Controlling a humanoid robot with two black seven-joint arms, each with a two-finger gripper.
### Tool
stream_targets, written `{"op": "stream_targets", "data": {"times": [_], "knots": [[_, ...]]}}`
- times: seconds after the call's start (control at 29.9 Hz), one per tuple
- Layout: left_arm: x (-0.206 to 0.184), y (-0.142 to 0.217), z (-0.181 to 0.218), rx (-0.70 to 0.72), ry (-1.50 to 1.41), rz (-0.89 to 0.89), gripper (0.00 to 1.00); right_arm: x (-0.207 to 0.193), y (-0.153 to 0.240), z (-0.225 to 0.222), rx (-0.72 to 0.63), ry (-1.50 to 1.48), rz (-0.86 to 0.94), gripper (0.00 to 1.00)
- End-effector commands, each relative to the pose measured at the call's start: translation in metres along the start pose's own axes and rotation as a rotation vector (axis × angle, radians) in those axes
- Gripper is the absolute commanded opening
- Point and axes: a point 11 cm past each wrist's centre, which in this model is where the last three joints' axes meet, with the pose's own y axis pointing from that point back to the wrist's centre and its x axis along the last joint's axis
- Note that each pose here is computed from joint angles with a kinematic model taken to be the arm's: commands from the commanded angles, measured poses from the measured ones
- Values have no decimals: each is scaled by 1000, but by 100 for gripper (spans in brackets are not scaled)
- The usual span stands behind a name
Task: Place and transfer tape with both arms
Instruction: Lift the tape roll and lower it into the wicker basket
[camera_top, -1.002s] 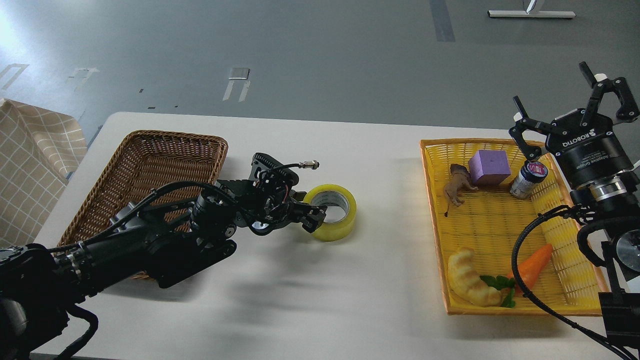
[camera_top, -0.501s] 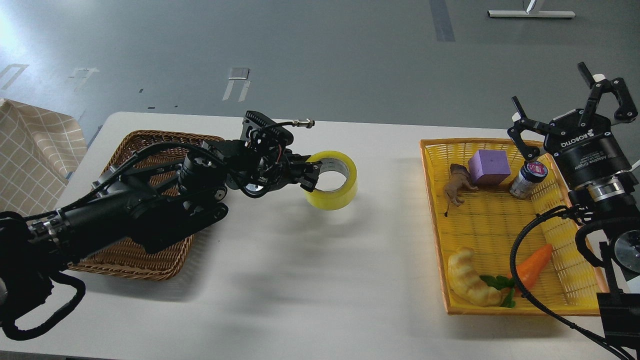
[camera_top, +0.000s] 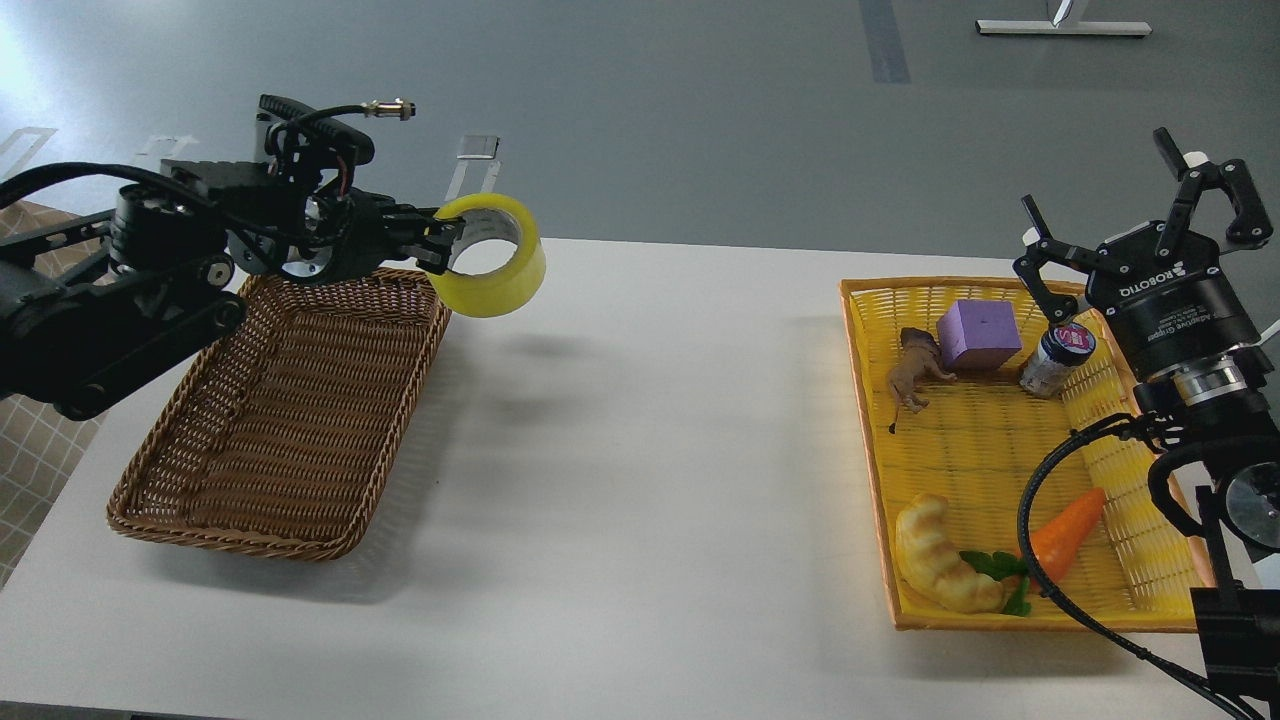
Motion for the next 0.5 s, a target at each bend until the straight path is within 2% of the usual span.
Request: {"op": "stream_targets", "data": {"times": [0.0,0.17,0.47], "knots": [[-8,17,-26,19,11,-6,0,0,0,0,0,-1,0,100],[-26,33,-49,54,23,-37,0,1,1,1,0,-2,4,100],[-94,49,-76,125,60,-128,0,2,1,1,1,-3,7,100]]}}
